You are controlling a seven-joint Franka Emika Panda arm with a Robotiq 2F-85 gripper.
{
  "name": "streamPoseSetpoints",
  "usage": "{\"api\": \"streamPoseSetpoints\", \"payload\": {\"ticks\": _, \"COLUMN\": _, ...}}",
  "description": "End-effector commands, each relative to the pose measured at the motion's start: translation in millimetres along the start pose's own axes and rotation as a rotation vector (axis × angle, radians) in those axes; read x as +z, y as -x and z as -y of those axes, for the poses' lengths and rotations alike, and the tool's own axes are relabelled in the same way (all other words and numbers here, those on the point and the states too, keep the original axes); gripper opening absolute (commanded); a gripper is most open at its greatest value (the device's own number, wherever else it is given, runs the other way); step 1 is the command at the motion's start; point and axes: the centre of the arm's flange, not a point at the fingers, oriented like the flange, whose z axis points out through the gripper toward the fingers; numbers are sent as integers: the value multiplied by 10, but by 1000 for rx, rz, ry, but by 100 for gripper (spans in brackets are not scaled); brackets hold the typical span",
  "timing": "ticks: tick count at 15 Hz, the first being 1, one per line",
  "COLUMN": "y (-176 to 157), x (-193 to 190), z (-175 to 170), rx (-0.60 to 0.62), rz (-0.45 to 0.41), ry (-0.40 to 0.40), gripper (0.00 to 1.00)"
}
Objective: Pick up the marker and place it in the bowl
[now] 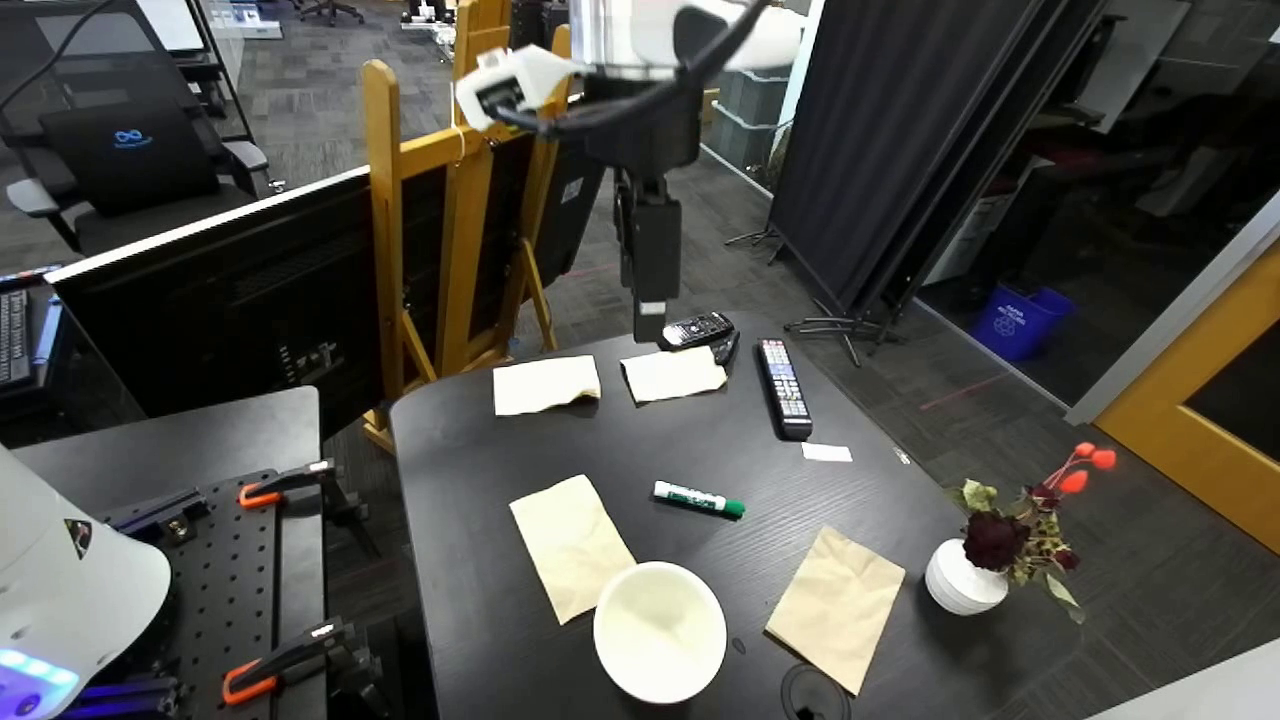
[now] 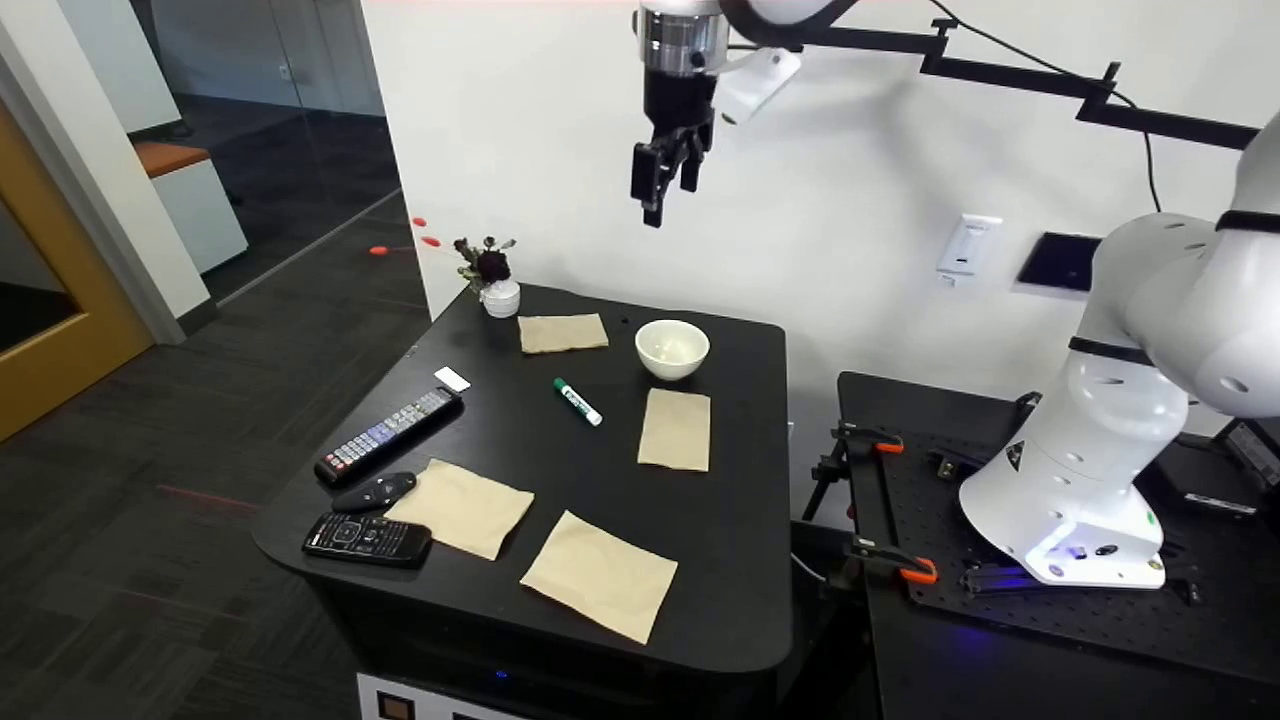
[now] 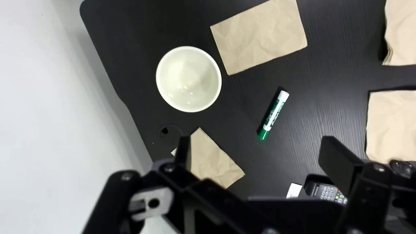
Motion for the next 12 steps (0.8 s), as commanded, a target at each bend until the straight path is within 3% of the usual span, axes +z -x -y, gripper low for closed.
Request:
{"api": "streamPoseSetpoints", "payload": {"ticks": 1, "y": -302, "x": 393, "z": 81, "rx": 70, "rz": -29, "ry": -23, "gripper": 100}}
{"api": "streamPoseSetpoints", "payload": {"ticks": 7, "y": -487, "x": 1024, "z": 177, "rx": 106, "rz": -75, "ry": -70, "gripper": 100}}
{"api": "streamPoseSetpoints", "payload": {"ticks": 12, "y": -497, "x": 1476, "z": 332, "rx": 141, "rz": -46, "ry": -148, "gripper": 100}}
